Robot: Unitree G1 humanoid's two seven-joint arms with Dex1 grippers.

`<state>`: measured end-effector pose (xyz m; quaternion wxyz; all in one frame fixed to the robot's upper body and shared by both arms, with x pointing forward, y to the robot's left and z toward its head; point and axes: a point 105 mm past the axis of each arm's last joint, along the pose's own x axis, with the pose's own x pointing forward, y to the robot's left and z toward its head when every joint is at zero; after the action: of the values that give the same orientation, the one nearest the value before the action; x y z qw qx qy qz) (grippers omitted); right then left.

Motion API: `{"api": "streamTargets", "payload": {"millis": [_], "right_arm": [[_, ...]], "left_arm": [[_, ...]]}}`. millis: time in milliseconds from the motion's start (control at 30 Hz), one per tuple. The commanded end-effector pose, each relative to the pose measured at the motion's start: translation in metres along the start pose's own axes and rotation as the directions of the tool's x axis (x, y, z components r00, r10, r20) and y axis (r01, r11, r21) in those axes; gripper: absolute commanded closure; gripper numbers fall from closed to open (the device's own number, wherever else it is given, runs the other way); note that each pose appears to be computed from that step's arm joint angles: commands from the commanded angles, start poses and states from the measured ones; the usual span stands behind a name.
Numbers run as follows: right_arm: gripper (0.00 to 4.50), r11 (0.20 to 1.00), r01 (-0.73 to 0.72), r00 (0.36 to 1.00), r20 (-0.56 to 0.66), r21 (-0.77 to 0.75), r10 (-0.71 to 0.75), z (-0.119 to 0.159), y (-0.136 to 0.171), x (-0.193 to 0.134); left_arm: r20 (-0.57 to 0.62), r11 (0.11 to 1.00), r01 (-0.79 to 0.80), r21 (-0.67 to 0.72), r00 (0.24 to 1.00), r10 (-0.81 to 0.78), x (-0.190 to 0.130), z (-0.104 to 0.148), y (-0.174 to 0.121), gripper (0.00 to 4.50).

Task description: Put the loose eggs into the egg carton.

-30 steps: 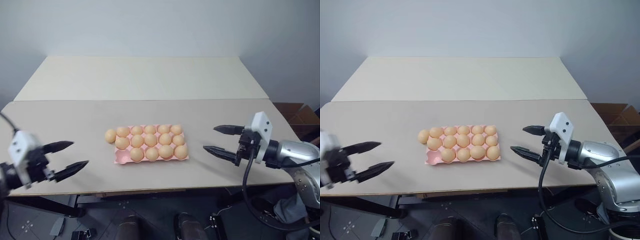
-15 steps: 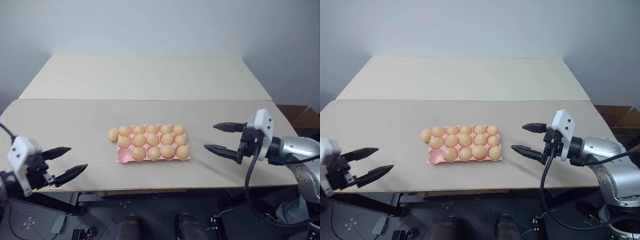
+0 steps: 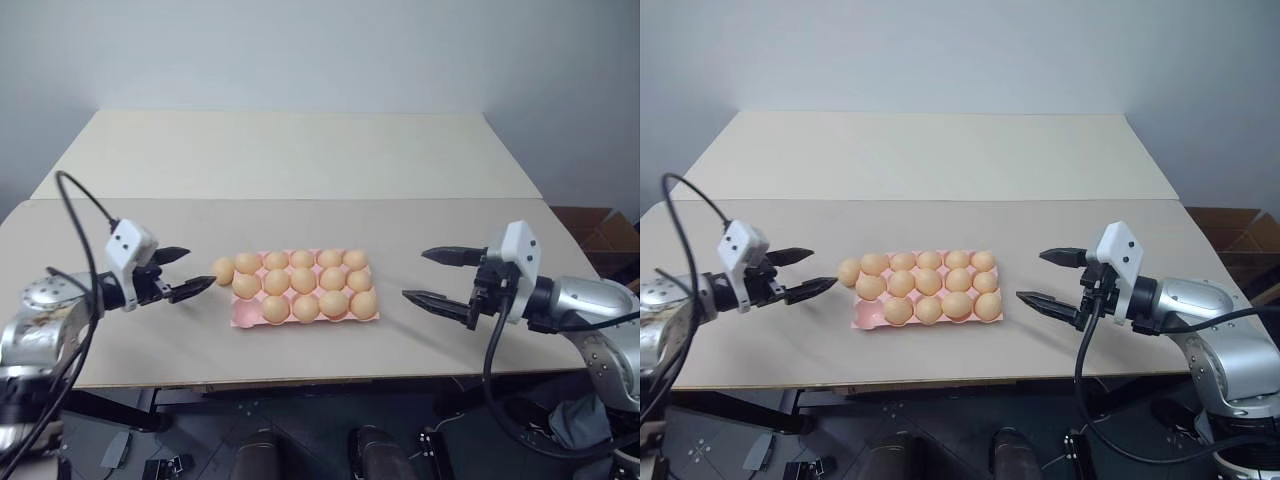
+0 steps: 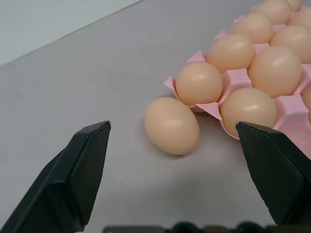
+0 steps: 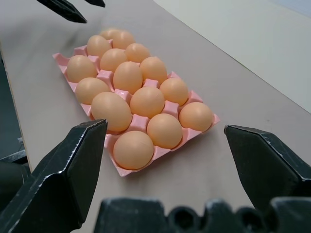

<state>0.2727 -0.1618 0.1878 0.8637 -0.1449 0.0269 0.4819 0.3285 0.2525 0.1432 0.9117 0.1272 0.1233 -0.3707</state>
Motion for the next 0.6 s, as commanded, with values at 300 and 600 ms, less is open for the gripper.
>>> {"api": "streamTargets", "payload": {"millis": [300, 600], "right_arm": [[0.0, 0.999, 0.022, 0.998, 0.052, -0.043, -0.02, 0.016, 0.009, -0.003], [0.0, 0.999, 0.022, 0.998, 0.059, -0.045, -0.019, 0.019, 0.01, -0.002]], "left_arm": [[-0.044, 0.992, 0.099, 0.077, 0.994, -0.095, 0.028, 0.001, 0.021, 0.01], [-0.069, 0.988, 0.144, 0.06, 0.988, -0.14, 0.044, -0.008, 0.017, 0.01]]}}
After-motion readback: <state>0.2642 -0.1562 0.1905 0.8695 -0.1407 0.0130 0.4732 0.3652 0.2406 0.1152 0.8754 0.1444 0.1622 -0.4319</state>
